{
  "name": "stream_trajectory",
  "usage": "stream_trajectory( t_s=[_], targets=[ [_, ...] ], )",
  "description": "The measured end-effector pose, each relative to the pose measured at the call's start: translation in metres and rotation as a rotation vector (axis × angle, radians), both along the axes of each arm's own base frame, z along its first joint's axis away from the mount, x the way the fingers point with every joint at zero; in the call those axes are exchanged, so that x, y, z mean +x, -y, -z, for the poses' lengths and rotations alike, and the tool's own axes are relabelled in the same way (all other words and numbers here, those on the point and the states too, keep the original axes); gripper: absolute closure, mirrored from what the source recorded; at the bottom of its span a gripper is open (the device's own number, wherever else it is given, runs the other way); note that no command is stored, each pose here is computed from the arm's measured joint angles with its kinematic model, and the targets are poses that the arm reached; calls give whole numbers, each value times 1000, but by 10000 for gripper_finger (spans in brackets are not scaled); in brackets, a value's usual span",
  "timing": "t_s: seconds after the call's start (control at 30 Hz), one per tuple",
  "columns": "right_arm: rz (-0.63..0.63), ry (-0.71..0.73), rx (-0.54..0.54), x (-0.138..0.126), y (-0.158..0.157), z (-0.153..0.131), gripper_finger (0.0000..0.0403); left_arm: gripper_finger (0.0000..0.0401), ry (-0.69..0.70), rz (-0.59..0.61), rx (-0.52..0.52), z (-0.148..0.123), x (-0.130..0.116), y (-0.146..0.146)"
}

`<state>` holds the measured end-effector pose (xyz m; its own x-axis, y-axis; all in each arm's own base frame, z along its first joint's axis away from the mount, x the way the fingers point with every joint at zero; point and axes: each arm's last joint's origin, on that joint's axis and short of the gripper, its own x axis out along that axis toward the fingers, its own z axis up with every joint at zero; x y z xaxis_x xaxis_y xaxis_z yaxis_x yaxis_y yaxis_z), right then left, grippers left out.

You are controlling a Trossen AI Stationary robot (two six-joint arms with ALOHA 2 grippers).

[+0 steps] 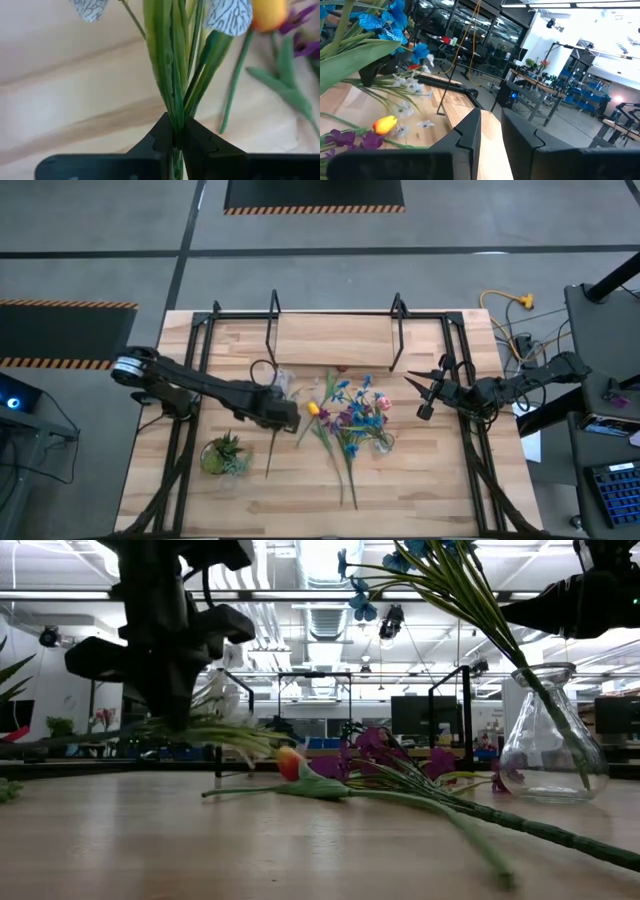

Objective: Pick and place flowers into a vace then onto a shelf
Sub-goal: Put the white flowers into the left transparent vase

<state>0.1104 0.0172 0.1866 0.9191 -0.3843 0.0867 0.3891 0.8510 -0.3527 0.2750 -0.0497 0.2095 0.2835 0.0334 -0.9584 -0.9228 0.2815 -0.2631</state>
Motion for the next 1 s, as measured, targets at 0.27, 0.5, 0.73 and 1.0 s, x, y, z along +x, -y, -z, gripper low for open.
stream_trajectory(
  t_s=[0.27, 0.5, 0.73, 1.0],
  targets=[
    [0, 0, 0, 0, 0, 0, 337, 393, 77, 36, -2, -22, -11, -2],
    [0, 0, 0, 0, 0, 0, 343, 393, 199, 84, 60, -51, -27, -7],
    [0, 0, 0, 0, 0, 0, 344, 393, 306, 212, 141, -77, -46, -11],
    [0, 0, 0, 0, 0, 0, 344, 393, 468, 636, 376, -103, -62, -2]
  ],
)
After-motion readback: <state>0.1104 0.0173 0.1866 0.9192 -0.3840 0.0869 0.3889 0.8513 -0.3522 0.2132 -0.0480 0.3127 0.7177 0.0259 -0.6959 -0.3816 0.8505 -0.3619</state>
